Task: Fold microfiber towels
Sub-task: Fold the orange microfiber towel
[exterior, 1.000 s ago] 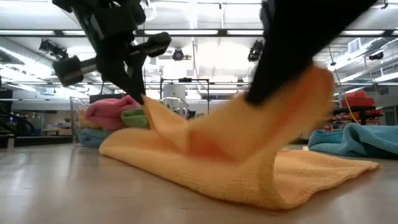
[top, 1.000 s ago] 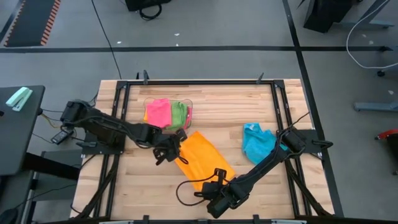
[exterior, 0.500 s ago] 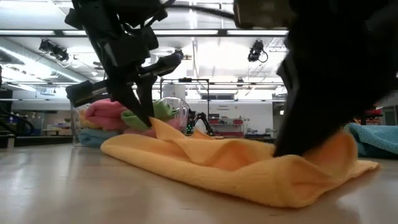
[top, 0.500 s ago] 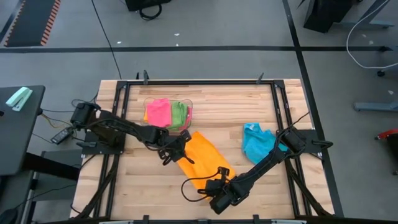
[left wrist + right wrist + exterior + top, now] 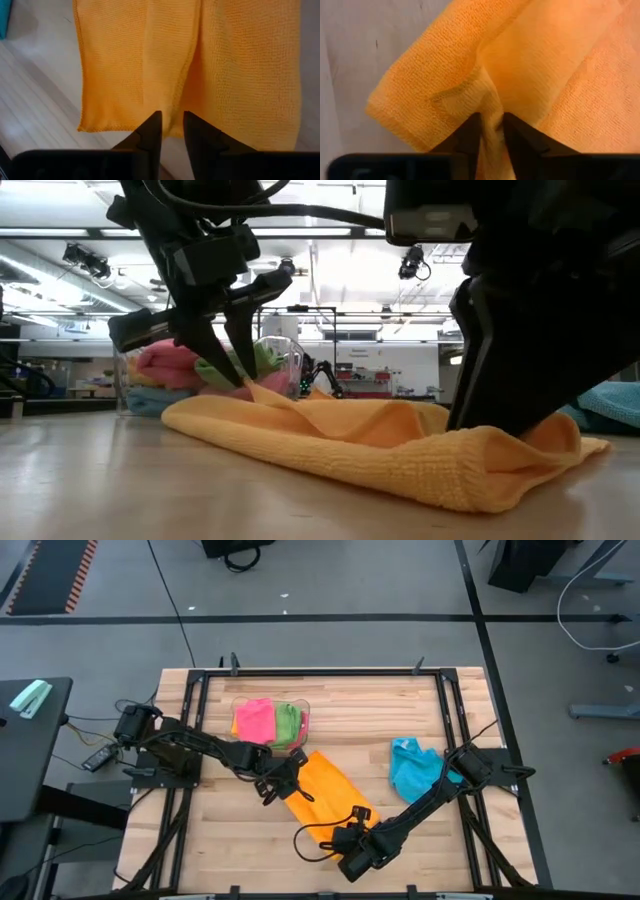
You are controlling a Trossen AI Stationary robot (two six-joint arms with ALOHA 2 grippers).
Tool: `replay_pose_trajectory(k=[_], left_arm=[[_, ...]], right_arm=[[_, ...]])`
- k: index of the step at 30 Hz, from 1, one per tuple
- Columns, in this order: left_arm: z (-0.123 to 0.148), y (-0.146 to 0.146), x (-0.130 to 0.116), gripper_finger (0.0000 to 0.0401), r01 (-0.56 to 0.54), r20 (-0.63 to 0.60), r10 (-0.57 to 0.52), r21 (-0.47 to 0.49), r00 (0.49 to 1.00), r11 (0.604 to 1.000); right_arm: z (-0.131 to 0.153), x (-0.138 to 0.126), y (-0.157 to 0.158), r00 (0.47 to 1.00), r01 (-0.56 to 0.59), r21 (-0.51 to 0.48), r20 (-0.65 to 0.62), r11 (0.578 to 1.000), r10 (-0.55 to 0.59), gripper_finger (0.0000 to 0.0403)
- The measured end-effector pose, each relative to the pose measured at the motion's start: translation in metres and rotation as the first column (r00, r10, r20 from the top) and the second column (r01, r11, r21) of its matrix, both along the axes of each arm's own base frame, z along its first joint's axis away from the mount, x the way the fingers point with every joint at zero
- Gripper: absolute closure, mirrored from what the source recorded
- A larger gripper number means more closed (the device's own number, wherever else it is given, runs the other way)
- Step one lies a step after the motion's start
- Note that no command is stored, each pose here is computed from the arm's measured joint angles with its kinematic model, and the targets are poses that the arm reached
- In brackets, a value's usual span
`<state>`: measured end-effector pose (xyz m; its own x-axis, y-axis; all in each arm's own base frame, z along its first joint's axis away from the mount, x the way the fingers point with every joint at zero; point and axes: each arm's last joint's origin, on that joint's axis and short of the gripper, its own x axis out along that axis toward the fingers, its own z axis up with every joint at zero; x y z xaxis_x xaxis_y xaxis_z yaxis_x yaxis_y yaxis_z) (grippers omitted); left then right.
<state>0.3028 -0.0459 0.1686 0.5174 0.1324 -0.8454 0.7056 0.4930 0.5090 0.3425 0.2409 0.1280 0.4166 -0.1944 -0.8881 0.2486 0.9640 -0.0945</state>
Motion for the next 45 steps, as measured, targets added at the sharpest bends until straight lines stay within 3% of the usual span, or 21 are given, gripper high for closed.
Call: replay_pose_trajectory(k=[6,12,16,22,27,30,38,45], left_arm=[[0.000,0.000,0.000,0.0266,0.001,0.000,-0.001,0.000,1.000,1.000],[0.000,0.000,0.000,0.0246,0.001,-0.003,-0.001,0.000,1.000,1.000],[-0.001,0.000,-0.001,0.0252,0.001,-0.016,-0.001,0.003,1.000,1.000],[-0.001,0.000,-0.002,0.0273,0.001,-0.018,-0.001,0.003,1.000,1.000],[-0.001,0.000,-0.002,0.0286,-0.012,-0.018,0.012,-0.004,1.000,1.000],[-0.001,0.000,-0.003,0.0290,-0.026,-0.026,0.025,-0.010,0.999,1.000],[-0.002,-0.002,-0.004,0.0290,-0.019,-0.036,0.019,-0.008,0.999,1.000],[0.002,-0.020,-0.008,0.0299,0.074,-0.030,-0.074,-0.006,0.997,0.997]], right_arm=[[0.019,0.000,0.003,0.998,-0.002,-0.013,-0.071,1.000,0.001,0.0251],[0.037,-0.007,0.004,0.989,0.028,-0.083,-0.139,0.996,-0.040,0.0236],[0.039,-0.011,0.008,0.995,0.030,-0.140,-0.095,0.990,-0.044,0.0236],[0.040,0.008,0.019,0.990,-0.056,-0.137,0.123,0.989,0.073,0.0237],[0.015,0.023,0.010,0.967,-0.117,-0.085,0.218,0.990,0.133,0.0237],[0.004,0.025,0.000,0.971,-0.106,-0.059,0.210,0.993,0.116,0.0237],[0.003,0.015,-0.005,0.990,-0.101,-0.117,0.085,0.988,0.111,0.0237],[0.003,0.010,-0.008,0.994,-0.100,-0.146,0.025,0.984,0.105,0.0237]])
